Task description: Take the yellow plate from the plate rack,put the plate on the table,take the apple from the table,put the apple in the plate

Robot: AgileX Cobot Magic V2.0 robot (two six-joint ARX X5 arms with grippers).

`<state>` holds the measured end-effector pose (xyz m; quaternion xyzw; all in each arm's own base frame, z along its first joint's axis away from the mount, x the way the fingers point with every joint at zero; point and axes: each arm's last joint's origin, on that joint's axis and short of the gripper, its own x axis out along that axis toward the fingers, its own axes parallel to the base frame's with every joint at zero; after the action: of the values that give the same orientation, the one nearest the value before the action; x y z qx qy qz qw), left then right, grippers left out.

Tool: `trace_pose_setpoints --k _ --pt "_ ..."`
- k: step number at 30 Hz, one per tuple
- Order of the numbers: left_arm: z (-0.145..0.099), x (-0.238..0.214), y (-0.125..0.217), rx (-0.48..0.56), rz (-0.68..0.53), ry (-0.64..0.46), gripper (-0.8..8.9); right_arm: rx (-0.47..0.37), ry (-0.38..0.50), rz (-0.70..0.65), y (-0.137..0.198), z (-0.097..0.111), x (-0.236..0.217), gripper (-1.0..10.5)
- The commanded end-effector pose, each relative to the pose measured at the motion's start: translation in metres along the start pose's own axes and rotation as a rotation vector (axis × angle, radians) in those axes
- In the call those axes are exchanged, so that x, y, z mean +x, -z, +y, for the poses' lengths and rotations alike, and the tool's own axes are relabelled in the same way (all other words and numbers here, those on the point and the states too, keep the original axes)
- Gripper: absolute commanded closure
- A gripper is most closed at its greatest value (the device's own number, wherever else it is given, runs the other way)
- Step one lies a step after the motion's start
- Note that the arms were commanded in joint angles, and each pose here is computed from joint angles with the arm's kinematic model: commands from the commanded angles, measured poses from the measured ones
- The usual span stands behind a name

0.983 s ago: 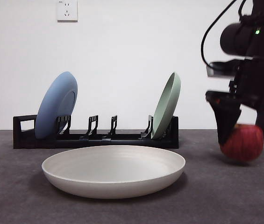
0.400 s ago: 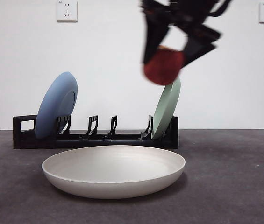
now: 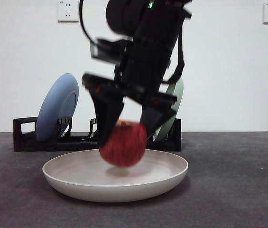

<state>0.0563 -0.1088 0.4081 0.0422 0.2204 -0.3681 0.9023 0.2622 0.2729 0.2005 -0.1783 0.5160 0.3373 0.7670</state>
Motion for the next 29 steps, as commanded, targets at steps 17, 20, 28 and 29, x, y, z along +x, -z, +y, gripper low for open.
trace_pose_setpoints --k 17,20,28,29 --pt "0.001 -0.001 0.002 0.005 0.011 -0.008 5.61 0.024 -0.001 0.082 0.008 0.003 0.015 3.9" --pt "0.001 -0.001 0.002 0.005 0.012 -0.008 5.61 0.024 0.0 0.082 0.008 0.003 0.015 3.8" --pt "0.002 -0.001 0.003 0.01 0.025 -0.012 5.61 0.025 -0.001 0.064 0.006 0.004 0.007 3.7" --pt "0.002 -0.001 0.003 0.01 0.026 -0.012 5.61 0.028 -0.002 0.055 0.006 0.004 0.002 3.7"
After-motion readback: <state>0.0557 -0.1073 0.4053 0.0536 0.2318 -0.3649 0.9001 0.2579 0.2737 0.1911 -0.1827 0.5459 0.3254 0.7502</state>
